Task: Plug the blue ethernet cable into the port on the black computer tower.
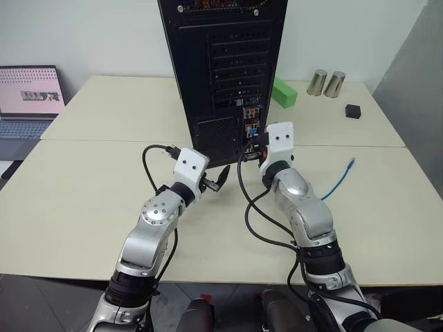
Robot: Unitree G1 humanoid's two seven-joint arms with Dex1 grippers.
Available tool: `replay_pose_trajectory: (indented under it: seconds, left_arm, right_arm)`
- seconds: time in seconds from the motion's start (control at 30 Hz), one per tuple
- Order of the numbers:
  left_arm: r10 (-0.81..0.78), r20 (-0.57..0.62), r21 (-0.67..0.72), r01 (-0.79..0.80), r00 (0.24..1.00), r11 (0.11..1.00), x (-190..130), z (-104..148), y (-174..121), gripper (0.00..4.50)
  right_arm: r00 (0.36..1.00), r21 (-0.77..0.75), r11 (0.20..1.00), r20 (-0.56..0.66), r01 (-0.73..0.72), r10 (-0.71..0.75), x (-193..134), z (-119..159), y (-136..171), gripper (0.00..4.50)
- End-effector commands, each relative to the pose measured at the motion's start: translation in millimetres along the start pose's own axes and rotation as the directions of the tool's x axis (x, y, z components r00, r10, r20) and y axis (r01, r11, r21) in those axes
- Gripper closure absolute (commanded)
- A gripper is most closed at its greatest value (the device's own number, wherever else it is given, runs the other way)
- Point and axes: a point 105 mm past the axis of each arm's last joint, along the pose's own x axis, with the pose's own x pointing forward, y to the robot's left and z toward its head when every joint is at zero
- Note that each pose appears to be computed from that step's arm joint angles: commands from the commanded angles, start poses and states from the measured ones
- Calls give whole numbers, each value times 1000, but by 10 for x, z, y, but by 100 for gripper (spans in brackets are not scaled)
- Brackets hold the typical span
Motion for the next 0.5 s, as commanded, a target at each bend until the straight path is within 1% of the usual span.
replay_pose_trajectory:
  seconds: [0.03, 0.5]
  left_arm:
    - [-9, 75, 31, 7, 997, 999, -18, 195, -31, 2]
    - [-13, 79, 36, 11, 997, 999, -4, 208, -45, 2]
  right_arm:
    - [997, 6, 1000, 73, 7, -7, 35, 191, 1, 450]
    - [998, 1, 1000, 68, 12, -12, 99, 170, -15, 450]
